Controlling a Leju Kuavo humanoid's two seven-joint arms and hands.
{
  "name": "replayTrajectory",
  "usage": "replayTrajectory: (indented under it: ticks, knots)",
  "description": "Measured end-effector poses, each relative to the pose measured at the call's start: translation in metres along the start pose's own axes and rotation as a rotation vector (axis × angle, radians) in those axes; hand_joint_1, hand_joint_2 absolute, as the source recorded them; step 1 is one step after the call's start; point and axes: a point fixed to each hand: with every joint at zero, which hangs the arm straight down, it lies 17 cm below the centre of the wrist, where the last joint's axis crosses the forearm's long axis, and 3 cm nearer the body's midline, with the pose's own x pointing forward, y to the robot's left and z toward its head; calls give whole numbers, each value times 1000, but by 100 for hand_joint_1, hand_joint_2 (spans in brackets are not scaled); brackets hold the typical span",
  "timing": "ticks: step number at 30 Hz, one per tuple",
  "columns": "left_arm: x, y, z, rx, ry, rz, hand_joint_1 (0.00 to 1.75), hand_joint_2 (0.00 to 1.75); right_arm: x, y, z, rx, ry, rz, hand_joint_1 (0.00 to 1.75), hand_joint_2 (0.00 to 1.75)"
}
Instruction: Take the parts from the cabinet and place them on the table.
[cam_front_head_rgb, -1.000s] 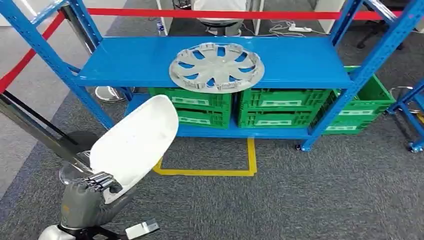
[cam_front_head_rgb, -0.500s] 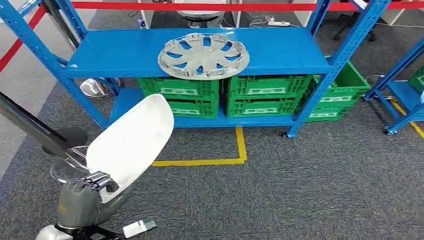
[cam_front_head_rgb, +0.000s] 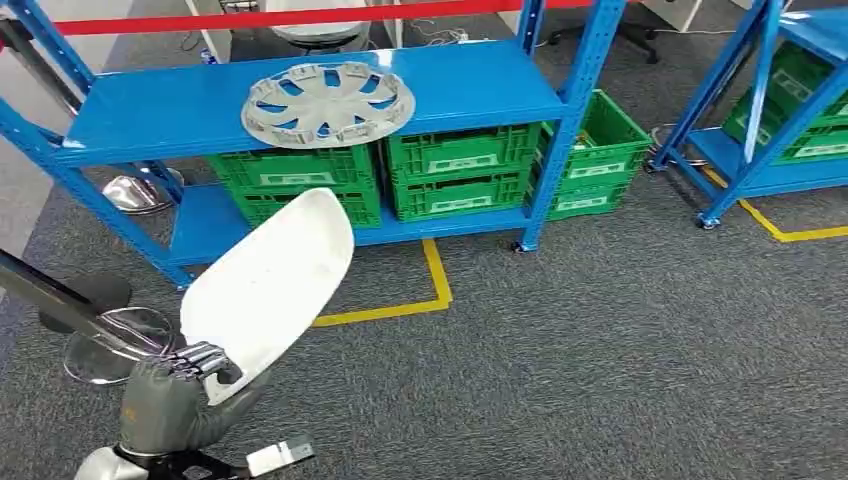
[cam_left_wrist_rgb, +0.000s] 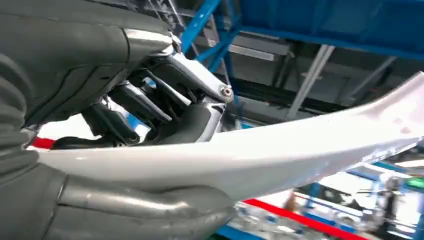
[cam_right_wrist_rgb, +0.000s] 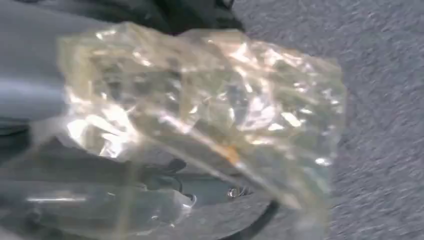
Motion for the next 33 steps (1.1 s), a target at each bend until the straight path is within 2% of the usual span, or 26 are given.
replayTrajectory:
  ticks: [15,28,33]
  knots:
    - [-3,-8,-1,-24,11,44,175,175,-3,-5,0,-20,10,1,0,0]
    - [29,-42,-11,-90,-73,92,175,175,-8,-18,1,-48,34,-31,0,0]
    - [32,-47,-11,-98,-73,99,175,175,-7,-22,0,-63,35,-36,0,0]
